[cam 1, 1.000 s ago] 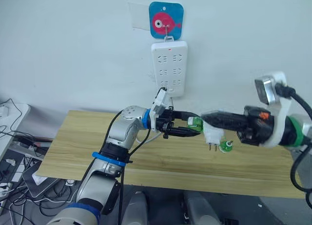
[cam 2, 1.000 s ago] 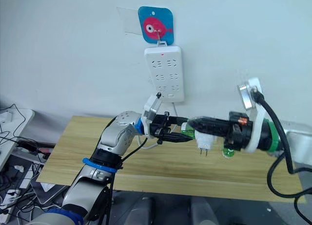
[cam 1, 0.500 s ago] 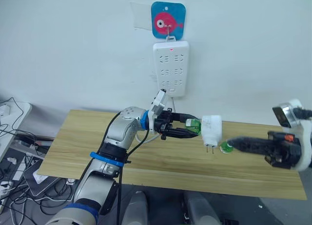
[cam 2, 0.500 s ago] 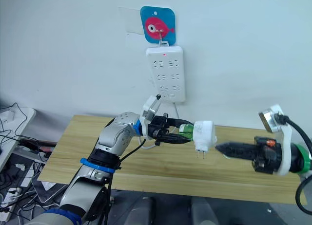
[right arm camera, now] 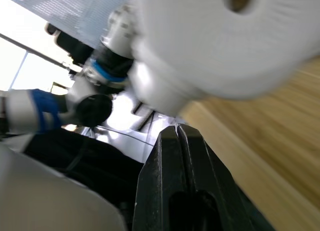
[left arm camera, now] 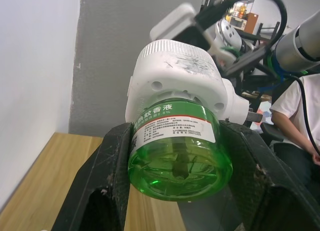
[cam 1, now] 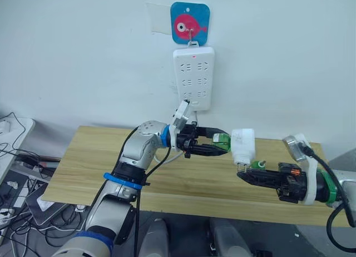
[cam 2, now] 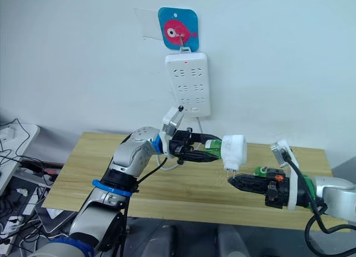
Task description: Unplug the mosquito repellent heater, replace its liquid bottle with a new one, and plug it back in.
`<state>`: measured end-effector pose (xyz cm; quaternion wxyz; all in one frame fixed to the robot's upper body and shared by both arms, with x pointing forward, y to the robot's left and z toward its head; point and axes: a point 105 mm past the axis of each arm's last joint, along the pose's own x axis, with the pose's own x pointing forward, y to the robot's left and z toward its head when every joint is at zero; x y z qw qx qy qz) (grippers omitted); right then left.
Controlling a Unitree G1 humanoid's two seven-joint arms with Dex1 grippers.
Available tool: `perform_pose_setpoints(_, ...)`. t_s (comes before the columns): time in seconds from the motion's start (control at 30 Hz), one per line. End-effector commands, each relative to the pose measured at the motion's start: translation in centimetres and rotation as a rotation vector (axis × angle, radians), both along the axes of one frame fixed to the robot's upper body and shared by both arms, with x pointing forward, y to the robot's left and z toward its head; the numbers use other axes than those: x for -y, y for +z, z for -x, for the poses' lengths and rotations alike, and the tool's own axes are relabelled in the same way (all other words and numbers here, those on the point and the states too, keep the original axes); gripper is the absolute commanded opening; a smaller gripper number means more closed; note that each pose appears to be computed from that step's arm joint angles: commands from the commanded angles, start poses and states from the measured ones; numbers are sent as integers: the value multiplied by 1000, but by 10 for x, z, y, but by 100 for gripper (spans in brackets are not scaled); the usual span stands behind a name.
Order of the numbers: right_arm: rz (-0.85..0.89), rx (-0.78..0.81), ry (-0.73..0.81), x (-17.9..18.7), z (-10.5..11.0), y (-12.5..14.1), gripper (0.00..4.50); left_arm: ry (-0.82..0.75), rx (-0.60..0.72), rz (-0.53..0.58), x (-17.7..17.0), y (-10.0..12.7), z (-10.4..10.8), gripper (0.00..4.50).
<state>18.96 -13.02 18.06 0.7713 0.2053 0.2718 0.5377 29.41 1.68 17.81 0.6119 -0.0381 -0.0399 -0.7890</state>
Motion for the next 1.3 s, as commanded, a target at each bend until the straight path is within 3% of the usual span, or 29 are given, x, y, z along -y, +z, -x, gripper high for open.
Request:
perform_pose_setpoints(0.03, -99, 48, 66, -15, 11, 29, 2, -14, 45, 12, 0, 5, 4, 226)
perform_pose_setpoints(0.4, -155, 149, -58, -20, -19, 51, 2, -33, 38, 14, 5, 4, 6, 226)
perform_pose_setpoints(0.57, -151, 131, 52, -15, -2, 50, 2, -30, 38, 8, 2, 3, 5, 226)
perform_pose_setpoints(0.77, -61, -19, 102, 2, 18, 29, 2, -25, 42, 9, 1, 4, 4, 226)
perform_pose_setpoints(1.03, 52, -25, 10, 2, 13, -9, 2, -30, 41, 23, 3, 8, 6, 226)
perform_pose_setpoints(1.2, -26, 36, -18, -7, -4, 6, 2, -44, 33, 15, 2, 6, 10, 226)
perform_pose_setpoints(1.3, -117, 59, -8, -11, -9, 30, 2, -56, 30, -4, 1, 2, 12, 226)
